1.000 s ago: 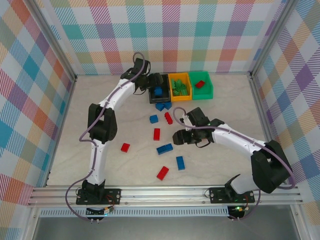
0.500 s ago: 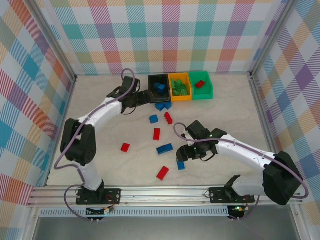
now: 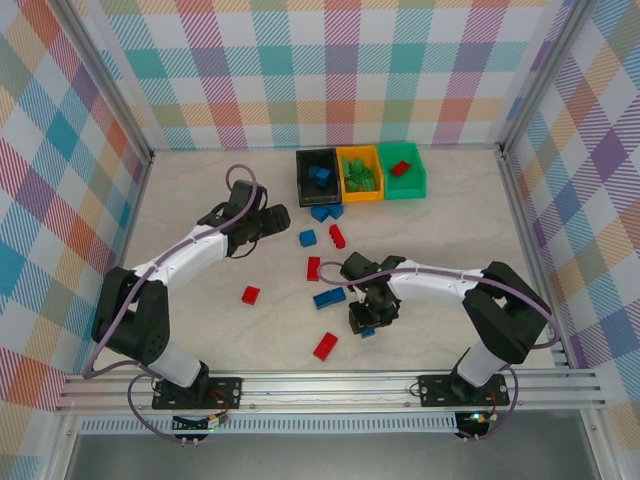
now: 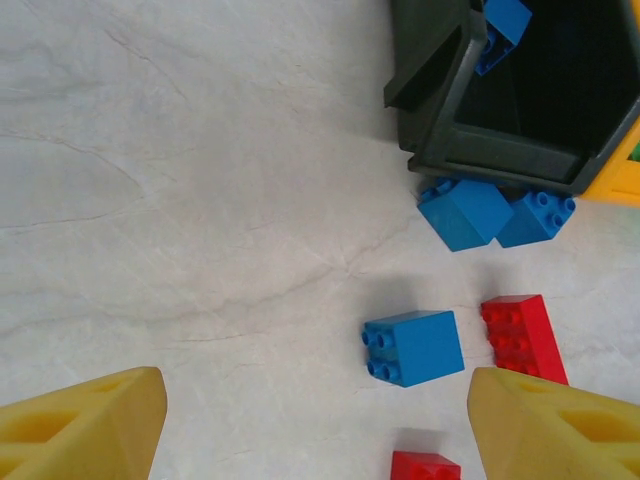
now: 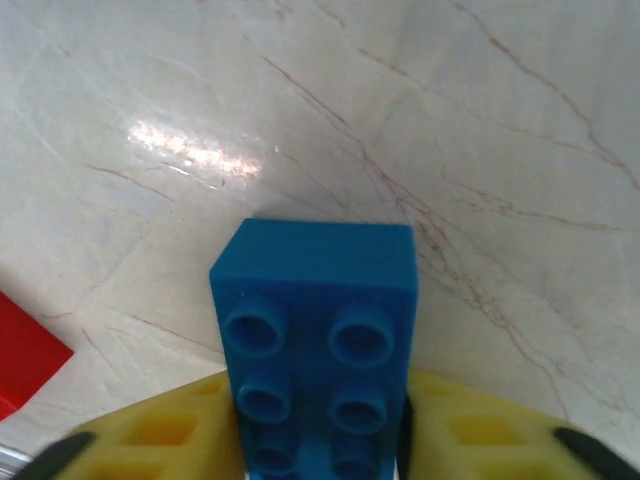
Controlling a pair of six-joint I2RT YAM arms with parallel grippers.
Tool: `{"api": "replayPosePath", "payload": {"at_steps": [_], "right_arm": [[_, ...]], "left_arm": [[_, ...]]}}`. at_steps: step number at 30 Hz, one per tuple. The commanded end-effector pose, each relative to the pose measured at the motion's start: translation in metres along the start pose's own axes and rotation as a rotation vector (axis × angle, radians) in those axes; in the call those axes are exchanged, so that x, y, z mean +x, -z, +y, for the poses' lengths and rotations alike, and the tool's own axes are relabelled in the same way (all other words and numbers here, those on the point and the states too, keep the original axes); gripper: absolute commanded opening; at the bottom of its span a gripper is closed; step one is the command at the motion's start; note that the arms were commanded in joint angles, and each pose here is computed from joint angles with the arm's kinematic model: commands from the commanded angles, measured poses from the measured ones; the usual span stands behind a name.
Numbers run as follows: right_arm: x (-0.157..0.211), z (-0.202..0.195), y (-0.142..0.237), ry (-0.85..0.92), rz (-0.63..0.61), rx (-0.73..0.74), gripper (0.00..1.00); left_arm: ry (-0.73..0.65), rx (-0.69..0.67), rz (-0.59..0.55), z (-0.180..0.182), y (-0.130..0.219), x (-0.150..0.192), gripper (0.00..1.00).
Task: Sort the legos into containers by color
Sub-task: Pick up the lego from the bottom-center of the table, then place the lego in the container.
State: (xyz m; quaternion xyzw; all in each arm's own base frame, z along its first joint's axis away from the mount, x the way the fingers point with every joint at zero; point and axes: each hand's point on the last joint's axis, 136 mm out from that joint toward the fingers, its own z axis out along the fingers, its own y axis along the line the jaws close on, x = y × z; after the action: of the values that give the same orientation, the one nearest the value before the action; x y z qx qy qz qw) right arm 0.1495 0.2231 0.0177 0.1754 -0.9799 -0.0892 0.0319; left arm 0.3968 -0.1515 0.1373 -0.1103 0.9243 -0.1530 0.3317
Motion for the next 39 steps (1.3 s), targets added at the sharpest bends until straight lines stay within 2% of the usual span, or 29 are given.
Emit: {"api": "replayPosePath", "payload": {"at_steps": [1,6,10,15,21,28,31,33,34,39], "right_arm": [[-0.001,0.001,0.001,-0.010,-0.010,0.014,0.28],[-0.023,0.004,0.021,0.011,-0.106,0.004,0.24],[-0.060,0.016,0.036,-0.005,-0.193,-0.131,0.24],[-0.135,0.012,0.078,-0.025,-0.351,-0.231,0.24],[-0.228,-0.004,0.135,-0.030,-0.527,-0.253,0.25],[-0.326,-0.019,0.176,-0.031,-0.655,-0.263,0.28],[-0.361,-0.015,0.187,-0.010,-0.693,-0.261,0.37],[-0.379,-0.013,0.185,-0.001,-0.684,-0.262,0.62],[-0.383,-0.011,0.182,0.006,-0.665,-0.268,0.66],[-0.372,-0.001,0.171,0.027,-0.629,-0.297,0.68]], "left_arm": [[0.001,-0.022,-0.015,0.006,0.008,0.005,0.79],[0.018,-0.024,-0.007,0.011,0.010,0.015,0.79],[0.009,-0.007,0.019,0.006,0.007,0.030,0.78],[-0.037,0.009,0.071,-0.006,0.007,0.059,0.78],[-0.080,0.033,0.110,-0.019,0.013,0.094,0.77],[-0.151,0.054,0.130,-0.037,0.024,0.130,0.77],[-0.173,0.052,0.128,-0.042,0.027,0.142,0.77],[-0.174,0.060,0.131,-0.045,0.027,0.150,0.77],[-0.170,0.061,0.136,-0.046,0.026,0.153,0.77],[-0.182,0.067,0.140,-0.049,0.028,0.166,0.78]]}}
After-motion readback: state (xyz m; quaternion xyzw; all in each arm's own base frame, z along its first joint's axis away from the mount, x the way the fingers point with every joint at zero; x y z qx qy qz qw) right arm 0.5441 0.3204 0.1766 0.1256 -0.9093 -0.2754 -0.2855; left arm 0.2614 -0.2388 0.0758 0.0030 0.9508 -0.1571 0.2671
